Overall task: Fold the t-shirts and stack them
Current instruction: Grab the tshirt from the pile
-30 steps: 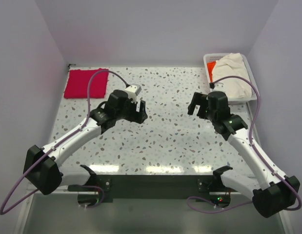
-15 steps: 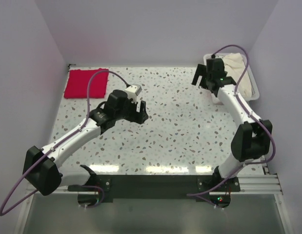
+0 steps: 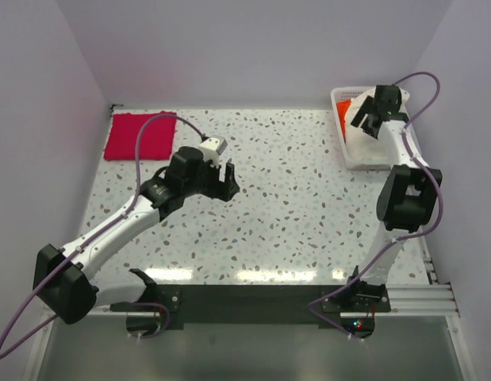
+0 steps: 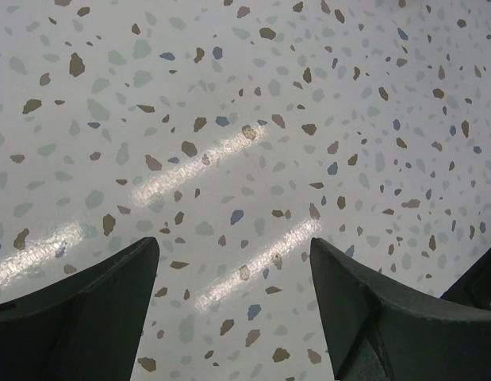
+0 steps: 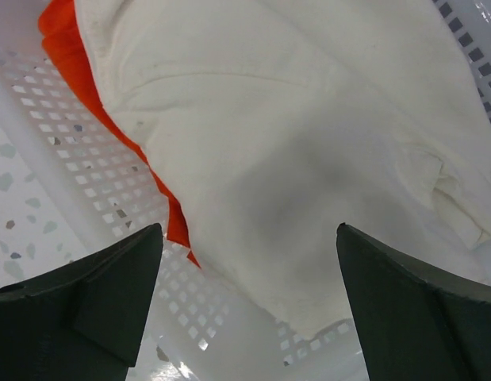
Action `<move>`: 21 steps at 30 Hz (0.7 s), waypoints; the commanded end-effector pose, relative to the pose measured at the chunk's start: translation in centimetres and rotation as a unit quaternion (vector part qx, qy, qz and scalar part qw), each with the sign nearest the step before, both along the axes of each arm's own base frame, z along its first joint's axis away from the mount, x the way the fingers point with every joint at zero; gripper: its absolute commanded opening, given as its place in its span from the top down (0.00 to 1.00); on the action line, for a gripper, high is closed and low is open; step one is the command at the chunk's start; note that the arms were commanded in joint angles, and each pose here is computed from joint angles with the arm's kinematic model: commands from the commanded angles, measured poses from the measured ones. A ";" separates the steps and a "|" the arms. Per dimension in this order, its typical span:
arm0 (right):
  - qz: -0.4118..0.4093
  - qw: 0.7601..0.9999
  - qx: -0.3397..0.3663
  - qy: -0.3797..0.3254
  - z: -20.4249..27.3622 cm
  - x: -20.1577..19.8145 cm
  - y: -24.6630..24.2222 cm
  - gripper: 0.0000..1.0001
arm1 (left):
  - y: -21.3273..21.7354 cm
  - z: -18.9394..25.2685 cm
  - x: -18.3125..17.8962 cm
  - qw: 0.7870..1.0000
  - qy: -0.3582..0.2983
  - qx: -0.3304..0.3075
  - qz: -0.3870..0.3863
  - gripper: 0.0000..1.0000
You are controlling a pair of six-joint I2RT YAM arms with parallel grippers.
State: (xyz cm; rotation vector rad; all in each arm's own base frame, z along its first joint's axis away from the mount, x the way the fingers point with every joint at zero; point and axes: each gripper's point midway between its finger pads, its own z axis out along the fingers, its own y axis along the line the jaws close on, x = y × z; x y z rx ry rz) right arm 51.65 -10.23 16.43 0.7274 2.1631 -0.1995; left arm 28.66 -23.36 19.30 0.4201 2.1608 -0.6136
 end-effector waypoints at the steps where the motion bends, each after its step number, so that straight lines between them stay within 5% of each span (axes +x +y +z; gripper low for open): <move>1: -0.036 0.999 -0.027 -0.010 0.7 0.5 -2.5 0.06 | 0.3 1.5 0.4 1.000 -0.026 -0.013 0.004 0.18; 12: -0.041 0.998 -0.015 0.043 -4.6 -0.1 -3.8 0.21 | 0.4 1.4 0.7 1.000 -0.020 -0.020 0.004 0.18; 21: -0.046 0.999 -0.008 0.024 -2.6 -0.1 -3.6 0.69 | 0.6 0.9 0.9 1.000 -0.012 -0.018 0.008 0.18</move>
